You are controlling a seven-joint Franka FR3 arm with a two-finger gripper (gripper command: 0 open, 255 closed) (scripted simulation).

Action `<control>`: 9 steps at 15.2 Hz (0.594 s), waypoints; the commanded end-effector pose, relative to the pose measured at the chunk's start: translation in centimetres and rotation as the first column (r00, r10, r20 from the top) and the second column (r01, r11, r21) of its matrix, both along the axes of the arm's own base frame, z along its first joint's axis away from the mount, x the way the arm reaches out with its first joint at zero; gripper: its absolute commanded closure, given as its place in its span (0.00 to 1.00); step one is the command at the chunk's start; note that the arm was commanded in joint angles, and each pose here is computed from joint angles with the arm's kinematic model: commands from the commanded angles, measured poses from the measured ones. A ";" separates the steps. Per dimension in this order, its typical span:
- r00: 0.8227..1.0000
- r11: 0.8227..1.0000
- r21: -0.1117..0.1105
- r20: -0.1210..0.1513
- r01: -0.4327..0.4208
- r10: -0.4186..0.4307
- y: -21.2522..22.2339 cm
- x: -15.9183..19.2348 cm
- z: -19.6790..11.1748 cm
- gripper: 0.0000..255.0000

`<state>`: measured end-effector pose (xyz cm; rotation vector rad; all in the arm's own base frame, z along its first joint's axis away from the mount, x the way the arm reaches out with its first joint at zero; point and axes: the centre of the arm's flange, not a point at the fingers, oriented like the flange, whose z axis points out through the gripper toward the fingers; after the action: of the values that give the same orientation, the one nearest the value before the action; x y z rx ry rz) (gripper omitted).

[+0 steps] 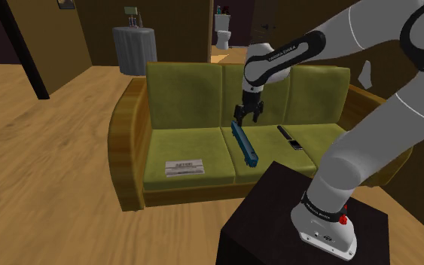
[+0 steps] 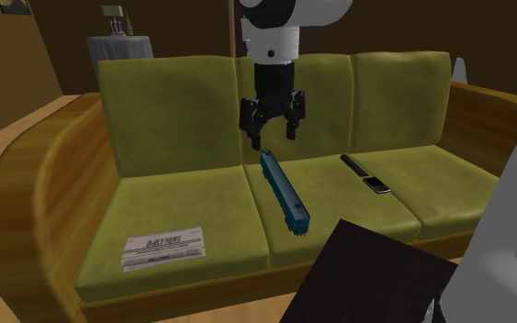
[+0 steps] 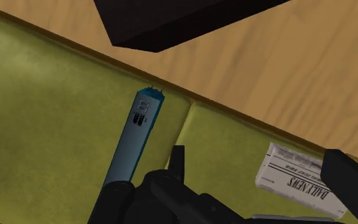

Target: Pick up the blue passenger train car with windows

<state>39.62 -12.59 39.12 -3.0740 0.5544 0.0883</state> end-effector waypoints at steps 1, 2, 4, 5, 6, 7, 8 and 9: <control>1.000 1.000 -0.004 0.006 0.025 -0.025 -1.6 0.8 -1.8 0.00; 0.999 0.999 -0.005 0.008 0.037 -0.037 -2.4 1.2 -2.7 0.00; 0.998 0.998 -0.008 0.013 0.062 -0.062 -4.0 2.1 -4.5 0.00; 0.997 0.997 -0.009 0.015 0.074 -0.074 -4.8 2.6 -5.4 0.00; 0.996 0.996 -0.010 0.018 0.086 -0.086 -5.7 3.0 -6.3 0.00; 0.995 0.995 -0.012 0.020 0.098 -0.098 -6.5 3.4 -7.2 0.00; 0.994 0.994 -0.013 0.023 0.111 -0.110 -7.3 3.9 -8.1 0.00; 0.992 0.992 -0.014 0.025 0.123 -0.123 -8.2 4.3 -9.0 0.00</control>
<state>43.49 -19.73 30.92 -3.0454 0.7246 0.0514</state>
